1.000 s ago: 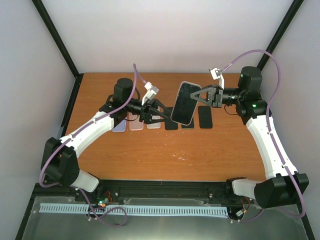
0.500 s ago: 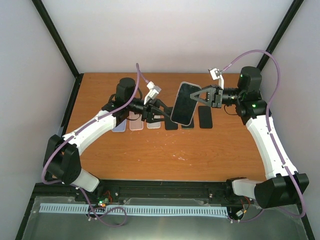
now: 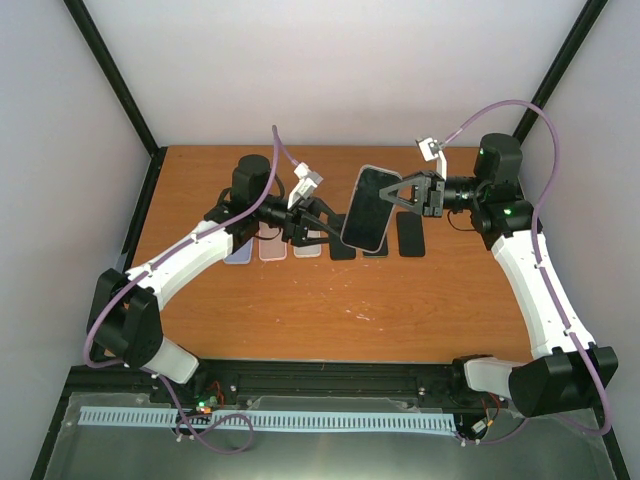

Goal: Take the phone out of the phone case
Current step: Remove the phone case from the phone.

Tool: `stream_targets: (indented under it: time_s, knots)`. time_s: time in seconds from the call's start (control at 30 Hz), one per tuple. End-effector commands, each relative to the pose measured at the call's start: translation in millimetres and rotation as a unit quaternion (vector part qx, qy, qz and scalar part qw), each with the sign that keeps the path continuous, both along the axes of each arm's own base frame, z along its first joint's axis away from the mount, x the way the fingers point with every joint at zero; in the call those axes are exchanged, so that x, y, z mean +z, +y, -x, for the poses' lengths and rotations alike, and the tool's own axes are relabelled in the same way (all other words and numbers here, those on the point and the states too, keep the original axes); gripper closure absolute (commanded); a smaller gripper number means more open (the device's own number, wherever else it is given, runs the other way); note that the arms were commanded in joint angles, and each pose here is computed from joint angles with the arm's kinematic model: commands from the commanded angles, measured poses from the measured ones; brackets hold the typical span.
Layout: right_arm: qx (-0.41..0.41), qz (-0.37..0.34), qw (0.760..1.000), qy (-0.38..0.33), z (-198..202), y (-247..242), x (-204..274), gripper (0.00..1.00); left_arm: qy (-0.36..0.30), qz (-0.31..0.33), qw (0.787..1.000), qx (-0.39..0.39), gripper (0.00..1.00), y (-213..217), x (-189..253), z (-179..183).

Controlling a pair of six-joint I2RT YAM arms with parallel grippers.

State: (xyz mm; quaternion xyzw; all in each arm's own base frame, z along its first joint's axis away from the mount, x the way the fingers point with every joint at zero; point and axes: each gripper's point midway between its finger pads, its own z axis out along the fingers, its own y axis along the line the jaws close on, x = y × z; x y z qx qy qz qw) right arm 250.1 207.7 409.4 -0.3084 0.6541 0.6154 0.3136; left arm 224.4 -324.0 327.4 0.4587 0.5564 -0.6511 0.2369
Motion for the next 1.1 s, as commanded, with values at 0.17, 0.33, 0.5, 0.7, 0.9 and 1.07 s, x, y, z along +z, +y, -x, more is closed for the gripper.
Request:
stream_targets:
  time_s: [0.17,0.33,0.5,0.7,0.9,1.07]
  knots:
    - [0.012,-0.004,1.0,-0.022,10,1,8,0.97,-0.025,0.013,1.0,0.005,0.46,-6,14,-3]
    - [0.013,-0.004,1.0,-0.019,10,2,6,0.97,-0.023,0.006,0.999,0.021,0.47,-8,10,-10]
    - [0.021,-0.004,1.0,-0.019,13,4,6,0.97,-0.021,-0.014,0.998,0.063,0.52,-12,1,-25]
    - [0.048,-0.009,0.999,-0.018,24,8,8,0.97,-0.013,-0.051,0.991,0.124,0.58,-16,-18,-51]
    - [0.091,-0.017,0.996,-0.008,40,12,9,0.97,0.005,-0.069,0.987,0.147,0.61,-18,-33,-66]
    - [0.114,-0.019,0.993,0.002,47,15,9,0.97,0.022,-0.073,0.986,0.148,0.62,-17,-41,-72]
